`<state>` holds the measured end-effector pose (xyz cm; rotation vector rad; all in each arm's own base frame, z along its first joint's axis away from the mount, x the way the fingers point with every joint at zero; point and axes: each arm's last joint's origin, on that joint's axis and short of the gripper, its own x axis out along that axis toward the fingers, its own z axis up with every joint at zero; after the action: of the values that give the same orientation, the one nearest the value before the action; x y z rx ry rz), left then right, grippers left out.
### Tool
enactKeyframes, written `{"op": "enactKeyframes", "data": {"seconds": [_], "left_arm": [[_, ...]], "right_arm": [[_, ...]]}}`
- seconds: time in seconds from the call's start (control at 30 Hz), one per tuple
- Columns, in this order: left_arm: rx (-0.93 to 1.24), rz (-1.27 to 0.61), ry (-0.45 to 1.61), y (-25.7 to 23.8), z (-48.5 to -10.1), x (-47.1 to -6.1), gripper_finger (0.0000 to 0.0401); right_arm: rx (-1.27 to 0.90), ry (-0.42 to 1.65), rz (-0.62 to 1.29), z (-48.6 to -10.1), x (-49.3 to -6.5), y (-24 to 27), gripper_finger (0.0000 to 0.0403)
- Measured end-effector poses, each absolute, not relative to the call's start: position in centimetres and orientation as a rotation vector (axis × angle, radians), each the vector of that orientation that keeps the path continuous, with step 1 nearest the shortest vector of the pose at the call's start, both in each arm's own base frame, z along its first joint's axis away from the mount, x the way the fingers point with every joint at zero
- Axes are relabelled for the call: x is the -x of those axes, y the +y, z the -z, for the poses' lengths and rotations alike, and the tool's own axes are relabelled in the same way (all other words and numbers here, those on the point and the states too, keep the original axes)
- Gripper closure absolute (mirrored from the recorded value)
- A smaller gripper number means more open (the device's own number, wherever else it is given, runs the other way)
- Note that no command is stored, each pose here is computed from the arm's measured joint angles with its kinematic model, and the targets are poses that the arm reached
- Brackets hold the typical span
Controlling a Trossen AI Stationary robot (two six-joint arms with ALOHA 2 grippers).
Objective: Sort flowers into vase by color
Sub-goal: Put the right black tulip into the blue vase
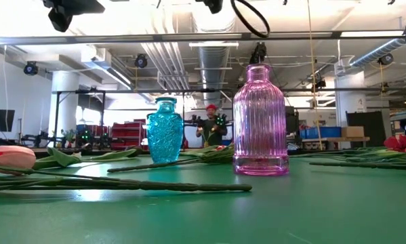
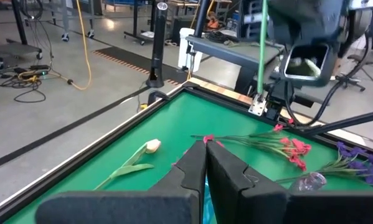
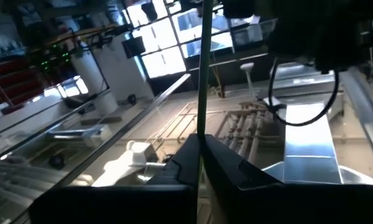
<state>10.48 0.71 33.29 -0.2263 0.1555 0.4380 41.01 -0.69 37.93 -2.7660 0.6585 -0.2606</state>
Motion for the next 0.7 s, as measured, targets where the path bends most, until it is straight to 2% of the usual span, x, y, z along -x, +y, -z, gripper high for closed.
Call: {"op": "enactKeyframes", "data": {"seconds": [0.27, 0.5, 0.7], "left_arm": [[0.198, -0.441, 0.201, 0.7, -32.9, -11.5, 0.0401], [0.219, -0.438, 0.221, 0.6, -32.6, -12.1, 0.0401], [0.220, -0.438, 0.219, 0.6, -32.7, -12.2, 0.0401]], "right_arm": [[2.709, 0.720, 0.388, -40.7, -40.6, -3.1, 0.0394], [2.769, 0.759, 0.022, -38.1, -40.9, -2.5, 0.0394], [2.763, 0.742, -0.023, -37.8, -40.9, -1.9, 0.0394]]}}
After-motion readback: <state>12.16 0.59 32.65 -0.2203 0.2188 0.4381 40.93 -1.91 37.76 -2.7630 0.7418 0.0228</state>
